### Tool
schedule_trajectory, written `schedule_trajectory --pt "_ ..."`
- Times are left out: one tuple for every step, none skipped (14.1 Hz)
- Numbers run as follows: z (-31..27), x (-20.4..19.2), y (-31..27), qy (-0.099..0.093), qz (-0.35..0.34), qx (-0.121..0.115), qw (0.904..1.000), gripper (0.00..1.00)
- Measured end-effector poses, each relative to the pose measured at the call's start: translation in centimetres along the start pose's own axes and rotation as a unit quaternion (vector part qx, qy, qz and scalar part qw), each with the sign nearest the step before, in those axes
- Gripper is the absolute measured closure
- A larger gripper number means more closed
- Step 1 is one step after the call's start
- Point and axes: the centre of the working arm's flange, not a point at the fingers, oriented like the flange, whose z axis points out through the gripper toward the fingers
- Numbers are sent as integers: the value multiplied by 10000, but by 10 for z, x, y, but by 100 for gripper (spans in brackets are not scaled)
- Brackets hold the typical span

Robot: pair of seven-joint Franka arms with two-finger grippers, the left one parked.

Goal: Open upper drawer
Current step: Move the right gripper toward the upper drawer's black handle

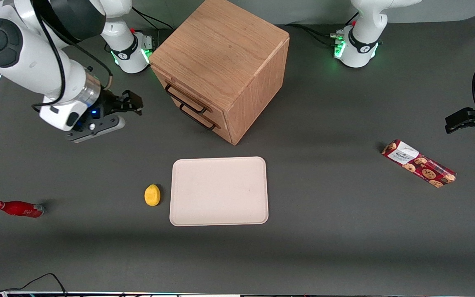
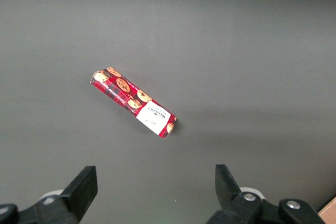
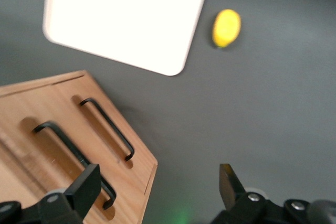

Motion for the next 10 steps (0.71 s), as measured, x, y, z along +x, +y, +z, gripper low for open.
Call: schedule_trajectory --pt "2 0 -6 -15 -268 39 9996 0" --pt "5 0 -13 -33 -559 59 9984 0" --pt "9 0 -21 -50 -860 68 9963 0" --pt "14 0 -29 -55 -1137 81 9935 0" --pt "22 0 -38 -56 -1360 128 9906 0" --pt "30 0 -49 -56 -1507 192 9884 0" --pt "41 0 -59 -60 -1623 239 9864 0" --pt "52 0 -69 -61 -1724 258 9847 0" --pt "64 0 -76 -85 -1822 263 9829 0" --pt "75 -2 -81 -118 -1909 263 9812 0"
